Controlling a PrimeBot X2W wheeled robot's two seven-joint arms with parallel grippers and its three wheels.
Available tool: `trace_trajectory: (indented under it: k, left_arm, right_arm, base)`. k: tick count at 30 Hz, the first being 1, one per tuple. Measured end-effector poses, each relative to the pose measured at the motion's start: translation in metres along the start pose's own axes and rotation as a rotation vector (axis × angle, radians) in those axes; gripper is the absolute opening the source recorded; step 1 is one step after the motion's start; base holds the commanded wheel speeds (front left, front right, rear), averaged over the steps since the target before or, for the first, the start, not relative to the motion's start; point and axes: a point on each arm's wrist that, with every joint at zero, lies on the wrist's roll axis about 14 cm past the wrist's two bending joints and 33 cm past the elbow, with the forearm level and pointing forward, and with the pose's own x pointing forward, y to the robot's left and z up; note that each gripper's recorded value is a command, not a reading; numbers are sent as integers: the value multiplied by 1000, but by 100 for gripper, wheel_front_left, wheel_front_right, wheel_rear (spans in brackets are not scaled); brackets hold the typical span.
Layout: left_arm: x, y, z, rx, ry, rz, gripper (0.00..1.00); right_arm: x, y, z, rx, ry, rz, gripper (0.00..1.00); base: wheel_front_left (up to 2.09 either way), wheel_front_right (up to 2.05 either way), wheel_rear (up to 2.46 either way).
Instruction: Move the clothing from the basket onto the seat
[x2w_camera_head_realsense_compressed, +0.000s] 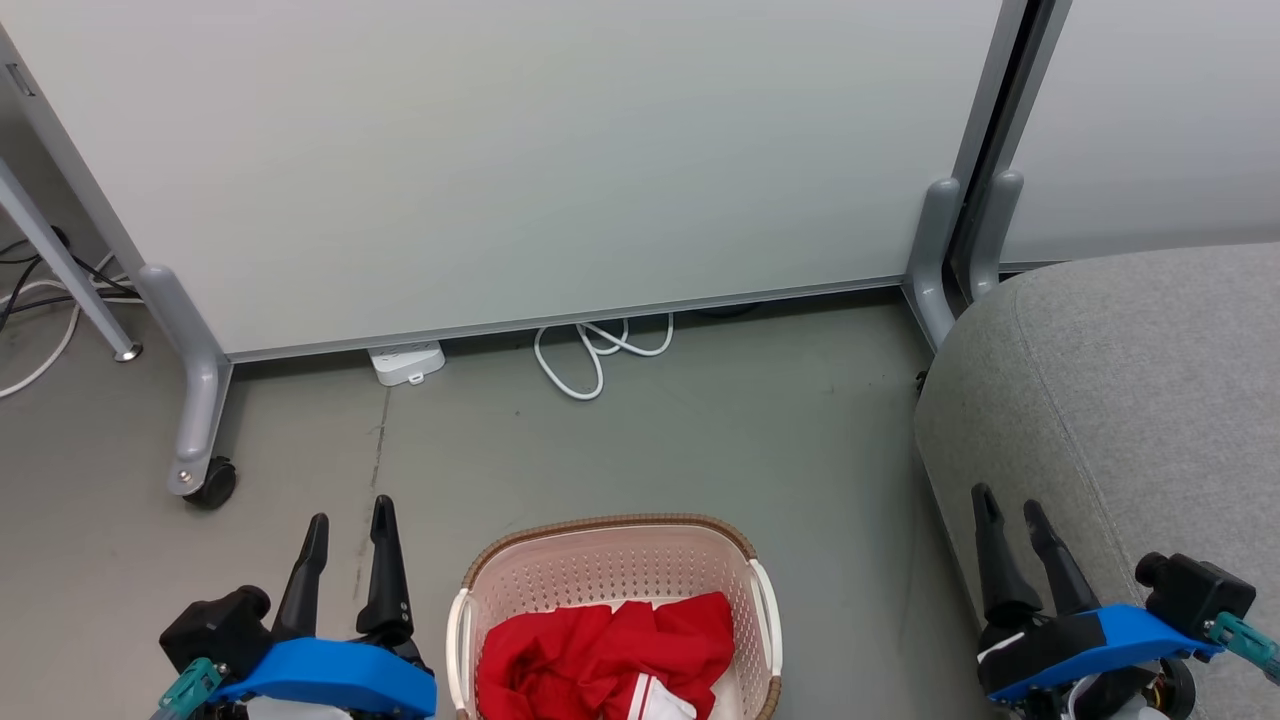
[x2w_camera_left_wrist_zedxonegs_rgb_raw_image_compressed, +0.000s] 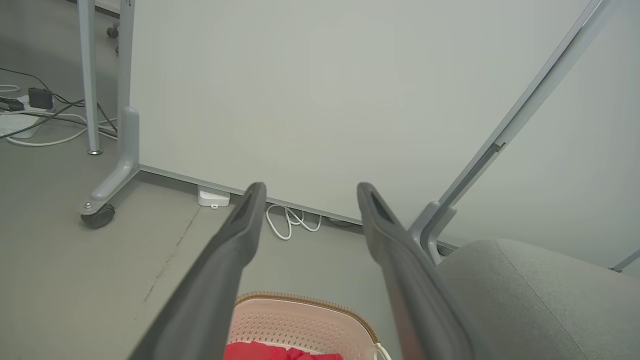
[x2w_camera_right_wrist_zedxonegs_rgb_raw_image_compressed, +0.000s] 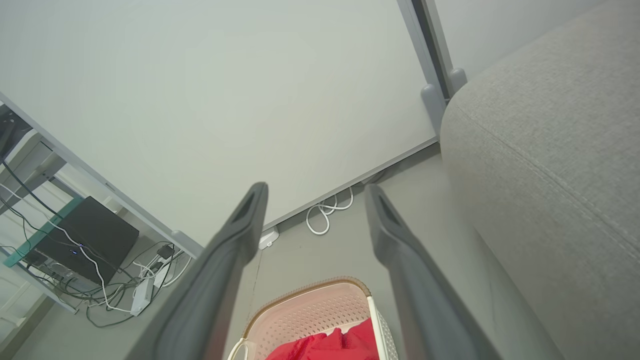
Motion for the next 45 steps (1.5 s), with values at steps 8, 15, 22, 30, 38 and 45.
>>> trace_trajectory:
  k: [8,15,22,30,38,45]
  left_arm:
    - [-1,-2,-2,69,0,-14,100]
    - [-2,-4,-6,124,5,-27,100]
    - [-3,-4,-9,160,9,-32,100]
    - [-3,-8,-9,209,0,-49,100]
    - [-5,-10,-8,258,-10,-63,100]
    - [-5,-12,-9,293,-15,-71,100]
  right_arm:
    - [1,1,-1,-70,1,11,100]
    - [2,3,-4,-125,6,22,100]
    - [3,5,-4,-180,4,33,100]
    - [2,5,-3,-235,-6,43,100]
    - [1,7,-3,-287,-9,55,100]
    - [1,9,-4,-329,-12,67,100]
  base:
    - [0,0,0]
    - [0,0,0]
    - [0,0,0]
    - [0,0,0]
    - [0,0,0]
    - [0,0,0]
